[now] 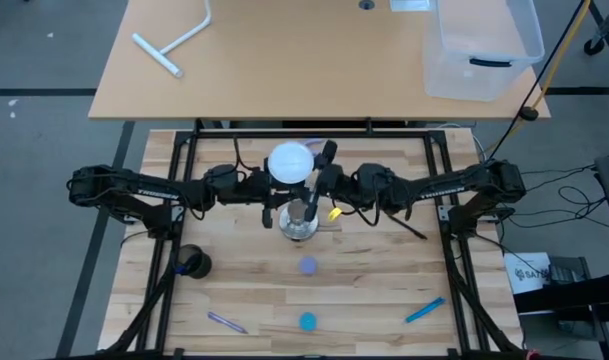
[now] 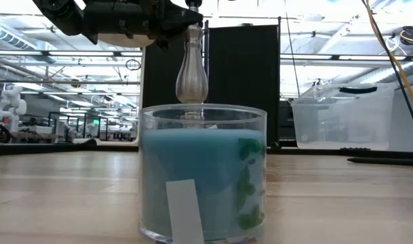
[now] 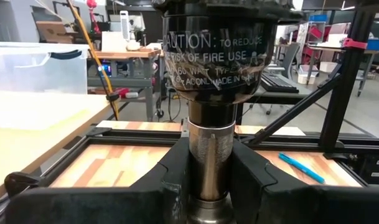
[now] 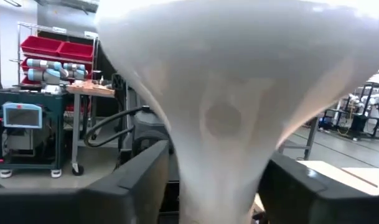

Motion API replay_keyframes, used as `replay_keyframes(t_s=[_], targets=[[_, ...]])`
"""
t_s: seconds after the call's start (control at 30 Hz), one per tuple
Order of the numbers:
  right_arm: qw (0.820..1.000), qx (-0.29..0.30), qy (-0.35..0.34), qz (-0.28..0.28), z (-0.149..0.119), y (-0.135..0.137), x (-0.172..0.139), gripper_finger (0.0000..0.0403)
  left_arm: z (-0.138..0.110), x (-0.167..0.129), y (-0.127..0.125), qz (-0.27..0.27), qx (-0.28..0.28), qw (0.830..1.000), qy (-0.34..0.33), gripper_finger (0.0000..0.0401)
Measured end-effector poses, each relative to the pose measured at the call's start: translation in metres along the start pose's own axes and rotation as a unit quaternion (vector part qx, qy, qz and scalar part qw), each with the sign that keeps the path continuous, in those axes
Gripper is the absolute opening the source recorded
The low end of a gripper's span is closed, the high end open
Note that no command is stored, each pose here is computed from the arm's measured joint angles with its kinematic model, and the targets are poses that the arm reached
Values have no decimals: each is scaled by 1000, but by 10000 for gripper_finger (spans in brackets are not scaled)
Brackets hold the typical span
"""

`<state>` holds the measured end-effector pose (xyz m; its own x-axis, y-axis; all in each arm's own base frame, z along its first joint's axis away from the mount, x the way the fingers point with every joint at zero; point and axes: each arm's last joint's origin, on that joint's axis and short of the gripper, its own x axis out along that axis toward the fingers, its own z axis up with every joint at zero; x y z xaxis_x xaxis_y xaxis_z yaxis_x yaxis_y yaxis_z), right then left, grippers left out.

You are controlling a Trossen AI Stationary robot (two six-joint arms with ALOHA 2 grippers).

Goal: Screw lightbulb
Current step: Remove the lightbulb from the silver lamp socket

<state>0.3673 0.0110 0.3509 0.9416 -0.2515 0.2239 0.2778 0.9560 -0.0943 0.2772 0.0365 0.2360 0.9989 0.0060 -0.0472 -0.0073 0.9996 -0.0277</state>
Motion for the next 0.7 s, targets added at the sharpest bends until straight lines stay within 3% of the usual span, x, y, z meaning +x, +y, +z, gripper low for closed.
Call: replay_keyframes(t_s=[0.2,0.57,0.7], targets=[[1000,-6,-2,-1,0,0,0,150,0,0,0,0,0,1000,1,75],[1000,-23,10,9,0,-8,1,149,0,0,-2,-7,0,1000,1,75],[998,-16,14,55,1,-18,1,149,0,0,-3,-32,2,999,0,75]])
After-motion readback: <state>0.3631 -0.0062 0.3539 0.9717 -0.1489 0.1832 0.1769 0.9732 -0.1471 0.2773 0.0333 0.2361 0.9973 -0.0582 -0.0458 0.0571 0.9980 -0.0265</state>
